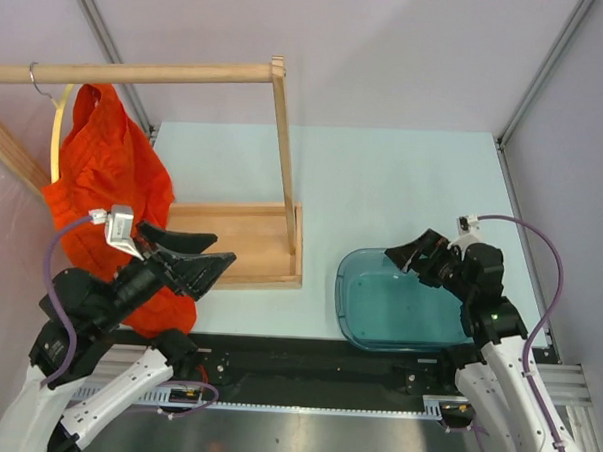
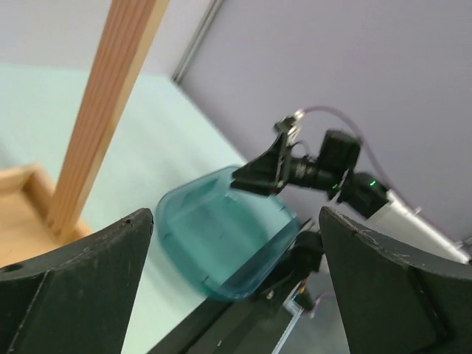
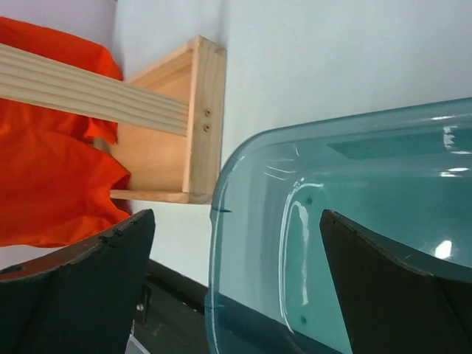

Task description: Remove the shorts from the hanger

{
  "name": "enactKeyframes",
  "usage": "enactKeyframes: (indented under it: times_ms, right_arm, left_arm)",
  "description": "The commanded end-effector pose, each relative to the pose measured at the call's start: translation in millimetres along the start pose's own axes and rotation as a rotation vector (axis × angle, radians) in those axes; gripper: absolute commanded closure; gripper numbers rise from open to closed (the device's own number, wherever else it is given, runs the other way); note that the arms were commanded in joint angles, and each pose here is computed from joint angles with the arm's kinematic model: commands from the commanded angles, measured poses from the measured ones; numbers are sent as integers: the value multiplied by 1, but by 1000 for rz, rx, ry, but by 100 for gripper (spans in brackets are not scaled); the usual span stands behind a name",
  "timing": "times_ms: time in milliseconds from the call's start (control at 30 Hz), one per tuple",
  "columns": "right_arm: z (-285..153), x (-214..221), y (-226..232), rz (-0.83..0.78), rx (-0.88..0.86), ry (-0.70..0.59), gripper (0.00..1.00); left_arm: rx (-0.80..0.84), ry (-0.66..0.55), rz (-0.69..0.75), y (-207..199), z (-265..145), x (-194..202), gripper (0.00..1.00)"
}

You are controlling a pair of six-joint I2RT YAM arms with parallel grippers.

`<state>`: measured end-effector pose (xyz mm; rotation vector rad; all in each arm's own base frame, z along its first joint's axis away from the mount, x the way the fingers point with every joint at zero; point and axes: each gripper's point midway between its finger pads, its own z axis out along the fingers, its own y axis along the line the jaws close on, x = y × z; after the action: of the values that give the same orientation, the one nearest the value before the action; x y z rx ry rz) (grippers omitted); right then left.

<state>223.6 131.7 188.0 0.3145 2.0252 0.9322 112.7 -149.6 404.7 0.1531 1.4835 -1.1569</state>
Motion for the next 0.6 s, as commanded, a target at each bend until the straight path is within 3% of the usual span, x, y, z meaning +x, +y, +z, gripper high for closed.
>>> enactKeyframes:
  times_ms: [0,133,233,267,333,367,567]
  right_arm:
    - [-5,-3,5,-108,6,40,0]
    - [-6,-3,20,-171,-48,72,0]
    - [-9,6,43,-230,-160,110,0]
    - [-9,7,48,-242,-171,111,0]
    - [-9,14,57,-281,-186,129,0]
    - [-8,13,62,-294,-184,134,0]
    - [-5,34,82,-375,-185,191,0]
  left_arm:
    - [-135,62,88,22,-27,7,0]
    - [-127,-51,152,12,-38,-25,0]
    - [-264,-76,206,20,-40,-56,0]
    - [-345,28,223,36,-25,-45,0]
    - [-430,20,280,38,-24,-71,0]
    - [-503,82,300,51,-14,-68,0]
    - [-723,-68,443,57,-14,-146,0]
